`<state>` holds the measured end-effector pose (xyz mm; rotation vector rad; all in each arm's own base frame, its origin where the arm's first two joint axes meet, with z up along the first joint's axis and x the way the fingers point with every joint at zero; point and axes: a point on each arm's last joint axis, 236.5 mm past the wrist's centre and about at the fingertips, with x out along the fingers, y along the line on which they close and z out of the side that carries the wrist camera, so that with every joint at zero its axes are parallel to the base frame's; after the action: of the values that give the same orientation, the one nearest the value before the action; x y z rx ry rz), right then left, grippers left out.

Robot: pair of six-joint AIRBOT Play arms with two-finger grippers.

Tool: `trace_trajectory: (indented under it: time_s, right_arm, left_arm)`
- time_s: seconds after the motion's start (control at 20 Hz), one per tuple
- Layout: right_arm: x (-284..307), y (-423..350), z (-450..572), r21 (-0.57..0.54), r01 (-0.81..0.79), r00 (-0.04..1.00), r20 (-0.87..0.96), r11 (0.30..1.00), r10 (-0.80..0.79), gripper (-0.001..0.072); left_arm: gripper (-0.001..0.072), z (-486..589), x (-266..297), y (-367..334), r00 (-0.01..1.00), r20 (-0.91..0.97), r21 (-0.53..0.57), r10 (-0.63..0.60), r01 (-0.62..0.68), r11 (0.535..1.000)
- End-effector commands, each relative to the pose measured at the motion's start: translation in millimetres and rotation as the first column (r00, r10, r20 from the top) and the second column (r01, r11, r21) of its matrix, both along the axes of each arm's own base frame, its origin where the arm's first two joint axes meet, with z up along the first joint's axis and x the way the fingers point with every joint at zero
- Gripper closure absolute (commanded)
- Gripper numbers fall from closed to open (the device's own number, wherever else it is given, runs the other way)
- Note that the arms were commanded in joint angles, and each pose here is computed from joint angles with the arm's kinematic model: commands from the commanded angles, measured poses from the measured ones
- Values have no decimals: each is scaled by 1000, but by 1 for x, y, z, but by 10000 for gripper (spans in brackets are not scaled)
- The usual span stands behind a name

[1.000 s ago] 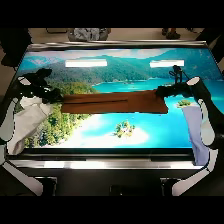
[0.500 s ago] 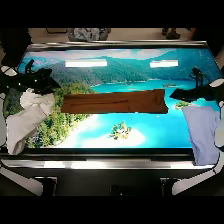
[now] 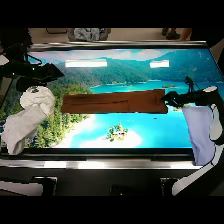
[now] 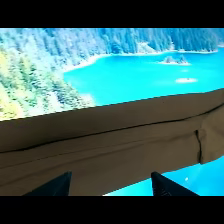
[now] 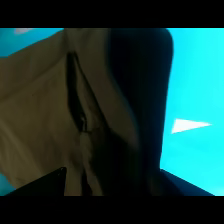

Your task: Fold the shirts.

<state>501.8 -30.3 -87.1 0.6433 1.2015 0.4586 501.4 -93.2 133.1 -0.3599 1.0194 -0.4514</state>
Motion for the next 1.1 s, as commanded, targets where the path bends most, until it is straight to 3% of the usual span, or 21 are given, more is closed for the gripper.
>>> trace_trajectory:
  time_s: [0.0, 0.05, 0.1, 0.15, 0.2, 0.25, 0.3, 0.35, 0.4, 0.45, 0.6, 0.85, 1.05]
  right_arm:
    - [6, 41, -4, 19, -48, 999, 0, 999, 48, -4]
    - [6, 50, -5, 10, -69, 998, 0, 998, 69, 5]
    - [9, 59, -6, 0, -84, 996, 11, 996, 84, 98]
    - [12, 66, -6, -9, -90, 996, 24, 996, 90, 327]
    - [14, 69, -2, -14, -91, 995, 35, 996, 92, 615]
    - [17, 73, 5, -19, -90, 995, 50, 996, 91, 670]
    - [19, 75, 17, -29, -94, 993, 75, 995, 96, 671]
    - [20, 74, 31, -42, -97, 990, 102, 994, 101, 671]
    - [21, 75, 49, -52, -101, 985, 134, 993, 108, 671]
    - [18, 76, 67, -59, -113, 980, 158, 992, 122, 672]
    - [1, 82, 124, -90, -157, 960, 219, 984, 173, 672]
    - [-43, 81, 195, -189, -187, 942, 245, 964, 231, 672]
    - [-75, 82, 241, -248, -184, 928, 276, 951, 251, 672]
  left_arm:
    - [119, 14, -12, -38, 996, 33, 4, -78, 78, 997]
    - [118, 13, -14, -48, 995, 32, 5, -97, 97, 995]
    - [118, 13, -17, -57, 992, 33, 6, -118, 118, 993]
    - [118, 11, -19, -65, 988, 39, 14, -148, 148, 989]
    - [119, 10, -21, -74, 983, 46, 22, -178, 177, 984]
    - [120, 9, -24, -81, 978, 49, 27, -201, 200, 979]
    - [124, 6, -25, -90, 975, 48, 28, -217, 216, 976]
    - [283, 0, -26, -100, 972, 44, 26, -230, 229, 973]
    - [564, -9, -26, -110, 970, 39, 24, -239, 239, 971]
    - [676, -23, -25, -124, 968, 29, 19, -248, 247, 969]
    - [678, -80, -36, -176, 959, -85, -36, -269, 267, 963]
    - [679, -122, -65, -279, 921, -221, -343, -322, 236, 909]
    - [680, -140, -72, -336, 923, -242, -446, -299, 168, 879]
